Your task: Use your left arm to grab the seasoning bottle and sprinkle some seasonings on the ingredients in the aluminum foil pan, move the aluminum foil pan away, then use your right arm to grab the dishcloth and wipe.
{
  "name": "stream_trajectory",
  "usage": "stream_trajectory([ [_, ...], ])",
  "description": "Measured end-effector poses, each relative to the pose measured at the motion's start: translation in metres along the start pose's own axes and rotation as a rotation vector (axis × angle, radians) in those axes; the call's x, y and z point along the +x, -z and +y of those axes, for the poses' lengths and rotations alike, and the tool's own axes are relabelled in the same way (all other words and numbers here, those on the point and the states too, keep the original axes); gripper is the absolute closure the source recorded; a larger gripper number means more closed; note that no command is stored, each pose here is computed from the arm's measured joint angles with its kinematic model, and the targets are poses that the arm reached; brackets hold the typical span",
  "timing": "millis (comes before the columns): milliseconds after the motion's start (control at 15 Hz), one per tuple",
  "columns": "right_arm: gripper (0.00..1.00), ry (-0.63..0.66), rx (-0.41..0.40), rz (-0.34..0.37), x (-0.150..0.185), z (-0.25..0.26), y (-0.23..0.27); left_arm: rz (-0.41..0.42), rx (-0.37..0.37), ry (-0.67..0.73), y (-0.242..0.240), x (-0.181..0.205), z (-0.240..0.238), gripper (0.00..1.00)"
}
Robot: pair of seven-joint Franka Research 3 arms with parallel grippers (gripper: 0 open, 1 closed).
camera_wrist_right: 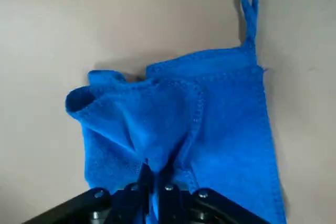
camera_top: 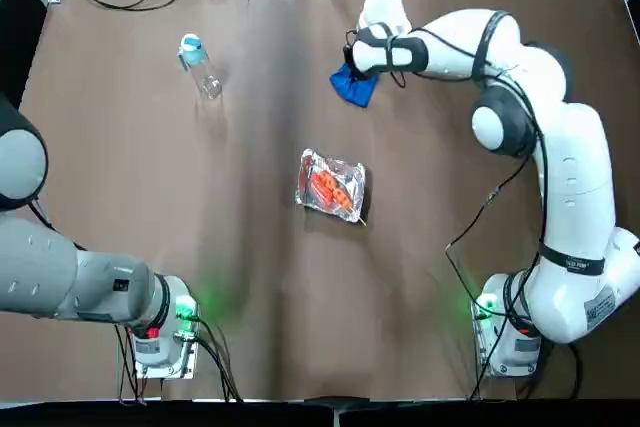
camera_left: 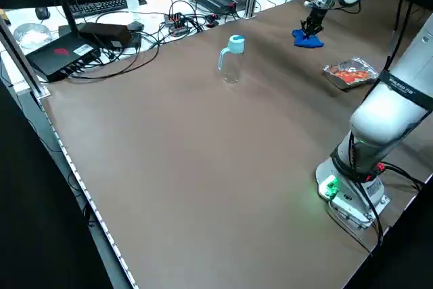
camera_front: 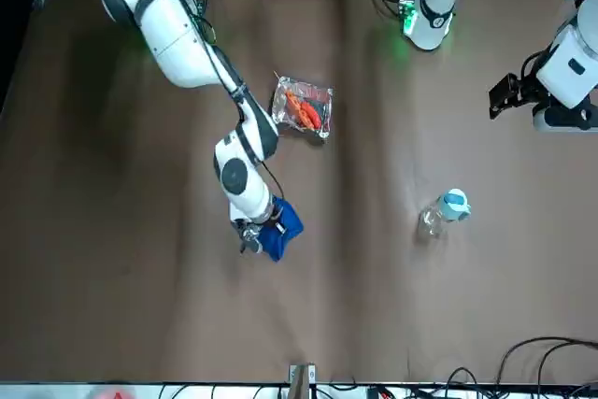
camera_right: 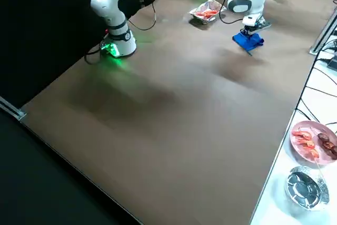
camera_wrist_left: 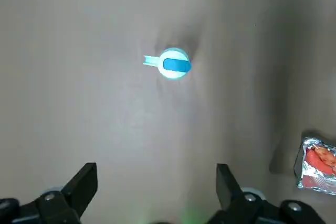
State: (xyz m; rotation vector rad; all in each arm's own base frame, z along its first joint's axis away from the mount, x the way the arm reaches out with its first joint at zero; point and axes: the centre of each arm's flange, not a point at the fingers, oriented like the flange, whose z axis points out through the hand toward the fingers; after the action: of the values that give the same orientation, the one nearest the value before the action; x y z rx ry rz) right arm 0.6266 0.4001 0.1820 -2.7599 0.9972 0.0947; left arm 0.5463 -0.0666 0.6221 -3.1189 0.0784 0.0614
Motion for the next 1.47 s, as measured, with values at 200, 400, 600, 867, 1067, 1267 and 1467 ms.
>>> stream_trajectory([
  [200, 0.93, 0.020, -0.044, -0.043, 0.014, 0.010, 0.008, 0.000, -0.002, -0.006, 0.000, 0.000, 0.000, 0.00],
  [400, 0.93, 0.038, -0.047, -0.058, 0.002, 0.006, 0.008, -0.001, -0.002, -0.014, 0.000, 0.000, 0.000, 0.00],
  [600, 0.93, 0.095, -0.033, -0.063, -0.041, -0.009, 0.001, -0.001, -0.003, -0.015, 0.000, 0.000, 0.001, 0.00],
  [867, 0.93, 0.135, 0.039, -0.041, -0.085, -0.027, -0.005, -0.001, -0.003, -0.016, 0.000, 0.000, 0.001, 0.00],
  [1067, 0.93, 0.132, 0.032, -0.032, -0.077, -0.030, 0.012, -0.001, -0.003, -0.029, 0.000, 0.000, 0.001, 0.00],
  [1267, 0.93, 0.124, -0.017, -0.042, -0.065, -0.032, 0.065, -0.002, -0.002, -0.038, 0.000, 0.000, 0.000, 0.00],
  [1467, 0.93, 0.107, -0.063, -0.043, -0.043, -0.024, 0.125, -0.001, -0.002, -0.078, 0.000, 0.000, 0.000, 0.00],
])
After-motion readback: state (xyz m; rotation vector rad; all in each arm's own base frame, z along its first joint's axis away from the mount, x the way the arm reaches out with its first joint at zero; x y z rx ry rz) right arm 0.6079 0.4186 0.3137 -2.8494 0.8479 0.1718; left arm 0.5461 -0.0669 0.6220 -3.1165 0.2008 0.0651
